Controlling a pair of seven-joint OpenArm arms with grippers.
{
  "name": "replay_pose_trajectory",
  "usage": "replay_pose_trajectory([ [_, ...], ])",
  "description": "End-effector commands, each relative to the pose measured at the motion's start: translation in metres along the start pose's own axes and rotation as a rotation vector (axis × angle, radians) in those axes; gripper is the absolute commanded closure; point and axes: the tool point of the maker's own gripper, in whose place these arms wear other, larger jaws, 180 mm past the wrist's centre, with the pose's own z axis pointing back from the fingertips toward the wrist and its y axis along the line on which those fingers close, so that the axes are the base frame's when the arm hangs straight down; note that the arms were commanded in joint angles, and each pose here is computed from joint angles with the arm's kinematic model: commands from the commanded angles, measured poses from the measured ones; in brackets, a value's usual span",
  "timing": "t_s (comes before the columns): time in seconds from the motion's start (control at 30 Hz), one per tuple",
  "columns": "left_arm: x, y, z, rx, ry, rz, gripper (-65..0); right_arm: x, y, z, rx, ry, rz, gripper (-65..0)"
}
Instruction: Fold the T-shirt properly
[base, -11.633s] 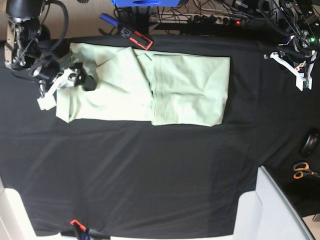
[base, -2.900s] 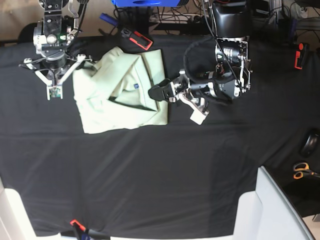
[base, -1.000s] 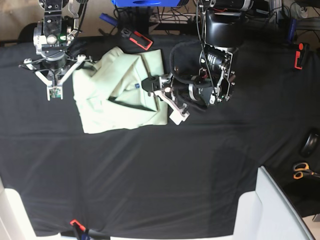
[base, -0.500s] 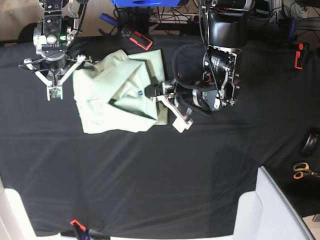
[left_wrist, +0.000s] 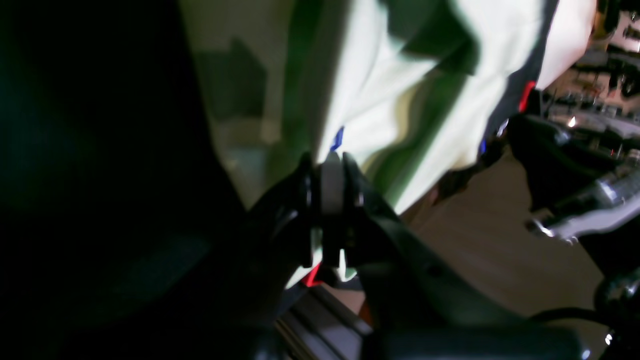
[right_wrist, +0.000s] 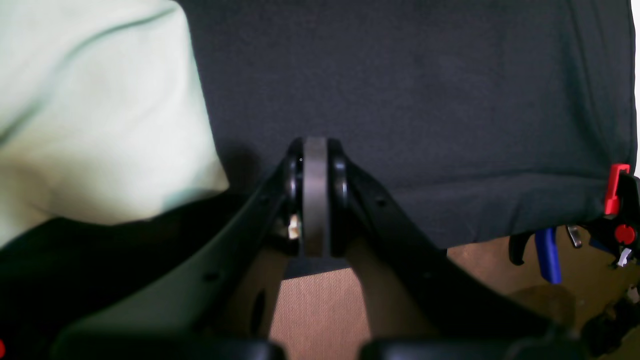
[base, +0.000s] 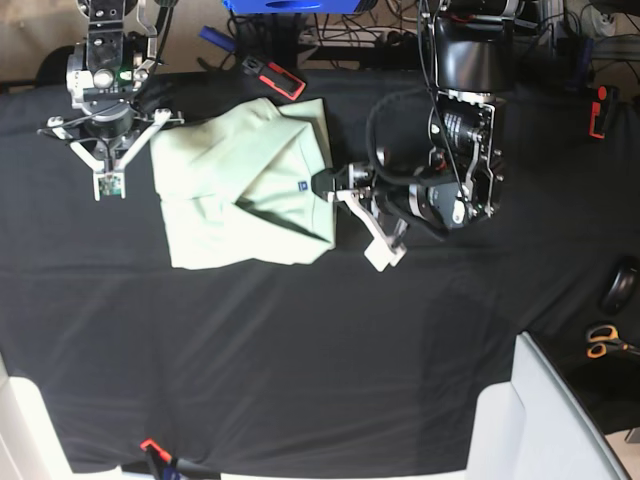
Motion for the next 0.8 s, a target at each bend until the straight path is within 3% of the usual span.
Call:
replay_pose_trajectory([
  [0.0, 0.01, -0.007, 0.005, -0.015, -0.025, -0.022, 0.0, 0.008, -0.003, 0.002, -0.013, -0.032, -0.001, -1.2],
  [0.43, 0.0, 0.026, 0.022, 0.067, -0.006, -0.018, 0.0, 0.007, 0.003, 0.003, -0.001, -0.026, -0.016, -1.2],
  [0.77, 0.007, 0.023, 0.019, 0.06, -0.052, -0.024, 0.0, 0.008, 0.009, 0.004, 0.01, -0.025, -0.027, -1.2],
])
